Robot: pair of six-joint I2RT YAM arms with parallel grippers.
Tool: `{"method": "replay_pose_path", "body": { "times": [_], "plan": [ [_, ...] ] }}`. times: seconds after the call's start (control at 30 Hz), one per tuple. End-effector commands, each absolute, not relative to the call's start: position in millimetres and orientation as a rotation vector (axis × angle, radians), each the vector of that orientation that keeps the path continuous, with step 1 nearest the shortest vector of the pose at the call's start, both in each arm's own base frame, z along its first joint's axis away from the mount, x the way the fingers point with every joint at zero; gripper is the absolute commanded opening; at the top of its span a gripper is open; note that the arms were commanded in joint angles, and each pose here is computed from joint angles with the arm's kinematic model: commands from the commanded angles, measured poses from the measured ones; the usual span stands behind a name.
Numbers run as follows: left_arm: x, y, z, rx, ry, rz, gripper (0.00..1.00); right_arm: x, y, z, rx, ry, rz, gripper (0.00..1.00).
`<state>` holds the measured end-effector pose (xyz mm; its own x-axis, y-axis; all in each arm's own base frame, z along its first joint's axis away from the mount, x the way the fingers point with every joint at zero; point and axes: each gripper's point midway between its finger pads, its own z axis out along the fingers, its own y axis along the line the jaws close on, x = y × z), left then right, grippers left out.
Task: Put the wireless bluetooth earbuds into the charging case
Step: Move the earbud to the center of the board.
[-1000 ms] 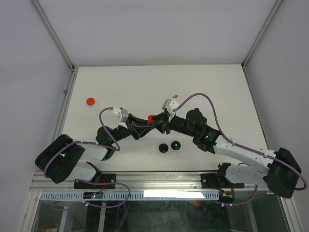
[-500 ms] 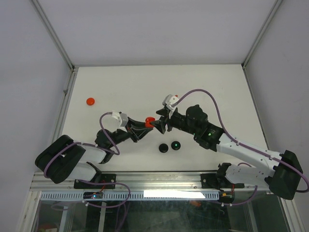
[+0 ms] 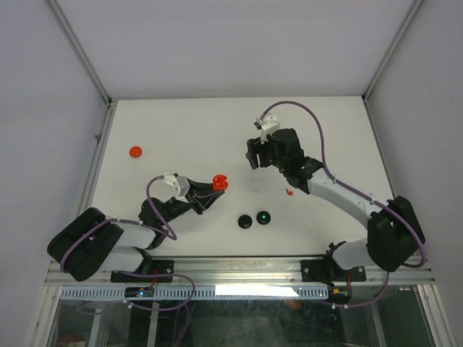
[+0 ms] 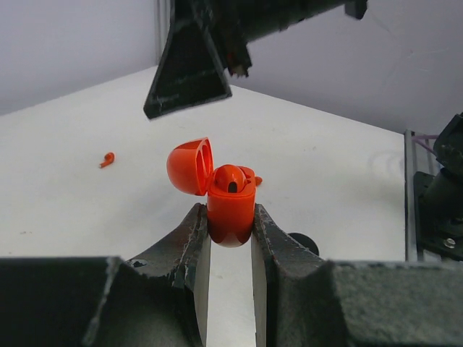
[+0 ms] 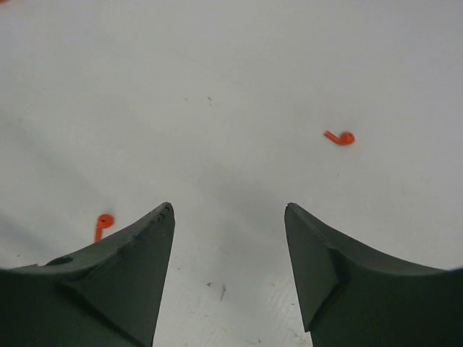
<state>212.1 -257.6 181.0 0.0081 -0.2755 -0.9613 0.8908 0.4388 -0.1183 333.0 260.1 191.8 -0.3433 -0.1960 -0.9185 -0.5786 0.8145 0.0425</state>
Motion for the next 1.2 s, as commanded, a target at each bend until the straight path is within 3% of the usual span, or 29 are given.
{"method": "replay_pose_path", "body": {
  "times": [0.0, 0.57, 1.17],
  "plan": [
    [212.0, -245.8, 209.8, 0.643, 1.086, -0.906, 0.0, 373.8, 241.0, 187.7, -0.413, 1.961, 0.383, 0.65],
    [220.9, -238.8, 196.0, 0.657, 1.144, -0.811, 0.0, 500.7, 205.7, 100.9, -0.048, 2.109, 0.24, 0.49],
    [220.0, -240.3, 195.7, 0.664, 1.149, -0.82, 0.0, 511.0, 201.8, 39.8, -0.023, 2.283, 0.195, 0.37]
  ]
}}
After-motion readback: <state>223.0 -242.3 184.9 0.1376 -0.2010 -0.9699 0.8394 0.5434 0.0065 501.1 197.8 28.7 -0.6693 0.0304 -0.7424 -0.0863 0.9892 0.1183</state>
